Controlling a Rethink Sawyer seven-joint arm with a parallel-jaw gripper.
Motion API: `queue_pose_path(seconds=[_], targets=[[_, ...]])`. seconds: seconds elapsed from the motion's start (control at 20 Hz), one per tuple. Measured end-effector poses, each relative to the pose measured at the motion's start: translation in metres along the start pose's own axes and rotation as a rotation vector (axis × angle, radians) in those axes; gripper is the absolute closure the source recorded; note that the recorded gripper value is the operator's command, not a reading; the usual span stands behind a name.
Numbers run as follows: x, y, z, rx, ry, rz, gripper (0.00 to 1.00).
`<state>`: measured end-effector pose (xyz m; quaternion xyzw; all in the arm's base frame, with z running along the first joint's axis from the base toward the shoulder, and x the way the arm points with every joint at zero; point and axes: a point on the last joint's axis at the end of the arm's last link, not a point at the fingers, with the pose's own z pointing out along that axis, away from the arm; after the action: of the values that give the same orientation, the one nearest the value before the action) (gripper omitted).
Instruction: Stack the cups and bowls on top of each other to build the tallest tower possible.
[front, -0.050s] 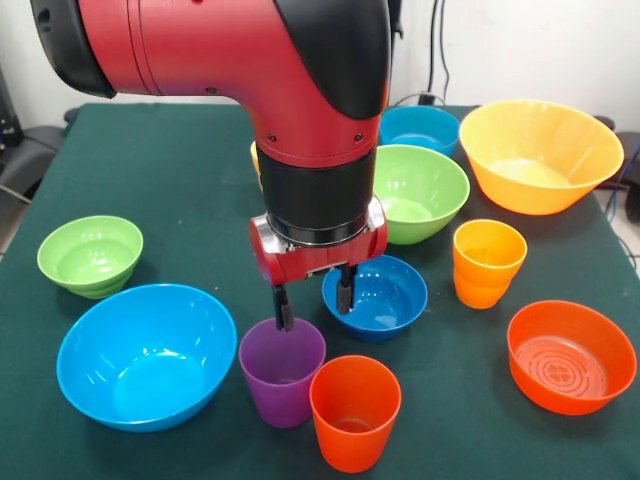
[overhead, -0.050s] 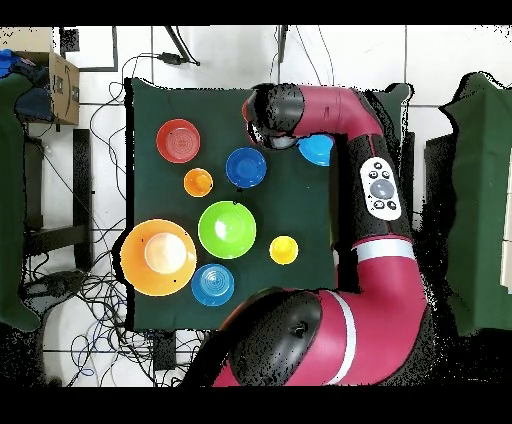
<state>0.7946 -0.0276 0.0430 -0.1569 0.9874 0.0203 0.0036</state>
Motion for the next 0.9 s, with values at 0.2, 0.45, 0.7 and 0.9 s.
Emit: queue_pose_path(seconds=[0.2, 0.45, 0.7, 0.9], targets=[[0.000, 0.000, 0.001, 0.002, -0.005, 0.000, 0.00], [0.000, 0.000, 0.004, 0.003, -0.006, -0.001, 0.00], [0.005, 0.002, 0.021, -0.007, 0.004, -0.001, 0.00], [0.011, 0.004, 0.037, -0.015, 0.014, 0.001, 0.00]])
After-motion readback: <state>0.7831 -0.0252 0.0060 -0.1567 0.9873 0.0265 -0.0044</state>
